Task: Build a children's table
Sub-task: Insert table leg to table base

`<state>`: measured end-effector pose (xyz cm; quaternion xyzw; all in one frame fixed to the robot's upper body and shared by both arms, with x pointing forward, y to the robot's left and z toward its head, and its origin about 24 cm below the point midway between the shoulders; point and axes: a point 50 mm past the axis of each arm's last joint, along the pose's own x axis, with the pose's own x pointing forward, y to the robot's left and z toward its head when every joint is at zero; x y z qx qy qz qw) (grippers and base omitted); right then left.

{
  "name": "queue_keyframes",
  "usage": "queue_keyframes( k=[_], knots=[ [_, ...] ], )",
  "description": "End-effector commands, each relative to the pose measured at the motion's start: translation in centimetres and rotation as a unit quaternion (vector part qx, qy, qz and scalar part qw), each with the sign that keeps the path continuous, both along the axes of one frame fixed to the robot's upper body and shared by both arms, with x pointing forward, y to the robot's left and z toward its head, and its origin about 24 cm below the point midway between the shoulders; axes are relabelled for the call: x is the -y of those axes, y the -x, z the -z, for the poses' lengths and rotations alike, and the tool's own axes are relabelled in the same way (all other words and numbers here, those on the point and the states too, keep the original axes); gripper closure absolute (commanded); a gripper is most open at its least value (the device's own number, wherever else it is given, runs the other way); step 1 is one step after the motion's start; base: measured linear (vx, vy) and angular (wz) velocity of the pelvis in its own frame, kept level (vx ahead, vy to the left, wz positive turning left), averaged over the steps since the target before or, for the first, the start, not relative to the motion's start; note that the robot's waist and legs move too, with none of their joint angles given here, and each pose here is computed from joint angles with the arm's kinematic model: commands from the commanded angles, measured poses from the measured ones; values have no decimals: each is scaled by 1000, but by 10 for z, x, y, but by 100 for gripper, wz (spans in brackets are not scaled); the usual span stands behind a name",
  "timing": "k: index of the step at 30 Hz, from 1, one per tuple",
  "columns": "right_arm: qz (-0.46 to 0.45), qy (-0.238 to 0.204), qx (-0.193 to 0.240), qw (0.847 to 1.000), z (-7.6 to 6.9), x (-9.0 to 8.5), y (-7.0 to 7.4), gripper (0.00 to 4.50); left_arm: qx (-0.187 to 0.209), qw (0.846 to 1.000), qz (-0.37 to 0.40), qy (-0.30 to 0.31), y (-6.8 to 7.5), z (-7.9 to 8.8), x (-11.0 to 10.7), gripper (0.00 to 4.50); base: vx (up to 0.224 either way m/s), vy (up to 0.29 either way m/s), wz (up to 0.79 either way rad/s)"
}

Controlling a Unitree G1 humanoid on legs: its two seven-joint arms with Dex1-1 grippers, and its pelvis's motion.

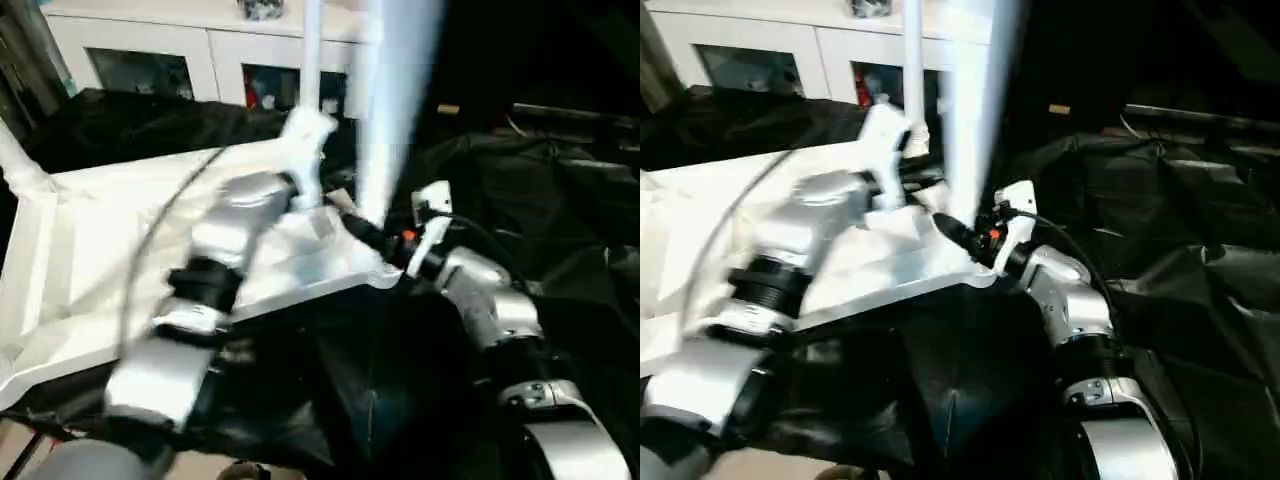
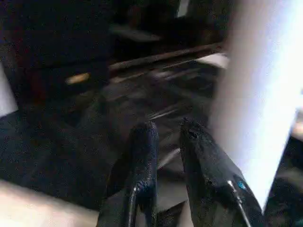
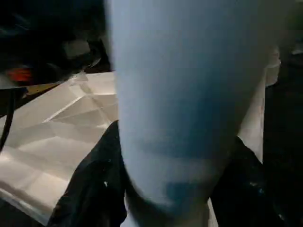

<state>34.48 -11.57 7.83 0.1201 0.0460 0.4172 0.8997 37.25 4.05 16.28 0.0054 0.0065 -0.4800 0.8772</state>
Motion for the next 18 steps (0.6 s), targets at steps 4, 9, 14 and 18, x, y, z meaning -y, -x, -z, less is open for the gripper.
queue_keyframes(
  k=[4,9,14,18],
  knots=[
    [-7,12,2,1000,-2,-4,0,262,28,999,37,6,6,-14,13,351,0,0,0],
    [-1,21,6,1000,-4,1,0,262,51,998,-37,-18,-7,-12,-15,351,0,0,0],
    [13,43,4,999,-5,10,-3,262,65,993,-50,-84,-7,2,-40,351,0,0,0],
    [32,74,-1,997,-8,22,-7,263,12,993,16,-120,5,23,-56,323,0,0,0]
  ],
)
